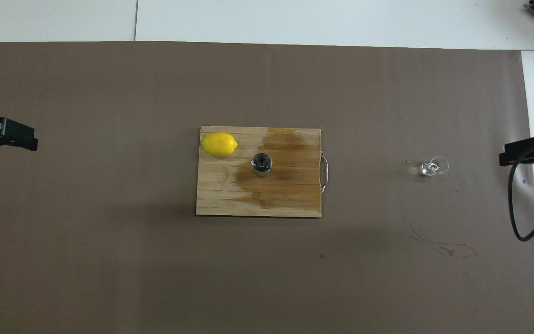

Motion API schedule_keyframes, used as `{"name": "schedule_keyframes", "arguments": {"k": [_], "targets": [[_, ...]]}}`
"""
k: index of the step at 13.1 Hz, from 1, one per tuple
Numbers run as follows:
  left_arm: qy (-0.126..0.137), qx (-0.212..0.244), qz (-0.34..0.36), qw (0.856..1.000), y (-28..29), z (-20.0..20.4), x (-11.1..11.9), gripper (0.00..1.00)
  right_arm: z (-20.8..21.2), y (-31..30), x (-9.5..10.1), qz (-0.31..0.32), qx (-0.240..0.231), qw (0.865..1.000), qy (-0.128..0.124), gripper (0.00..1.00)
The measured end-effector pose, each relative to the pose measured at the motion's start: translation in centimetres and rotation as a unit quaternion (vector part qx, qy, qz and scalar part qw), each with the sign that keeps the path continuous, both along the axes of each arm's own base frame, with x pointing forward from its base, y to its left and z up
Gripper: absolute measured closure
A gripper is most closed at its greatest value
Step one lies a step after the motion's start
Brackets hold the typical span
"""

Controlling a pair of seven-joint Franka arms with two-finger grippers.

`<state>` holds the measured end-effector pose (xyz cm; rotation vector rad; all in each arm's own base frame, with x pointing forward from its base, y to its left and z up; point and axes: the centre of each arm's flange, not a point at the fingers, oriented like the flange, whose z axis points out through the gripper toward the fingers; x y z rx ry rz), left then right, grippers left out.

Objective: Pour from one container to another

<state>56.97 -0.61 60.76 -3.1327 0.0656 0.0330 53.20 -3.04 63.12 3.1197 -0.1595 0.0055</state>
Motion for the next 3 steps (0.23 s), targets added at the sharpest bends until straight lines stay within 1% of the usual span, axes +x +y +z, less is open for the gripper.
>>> {"name": "schedule_keyframes", "arguments": {"k": [3], "targets": [[-0.001, 0.000, 0.000, 1.000, 0.00, 0.01, 0.01, 0.00, 0.01, -0.05, 0.01, 0.000, 0.000, 1.000, -0.001, 0.00]]}}
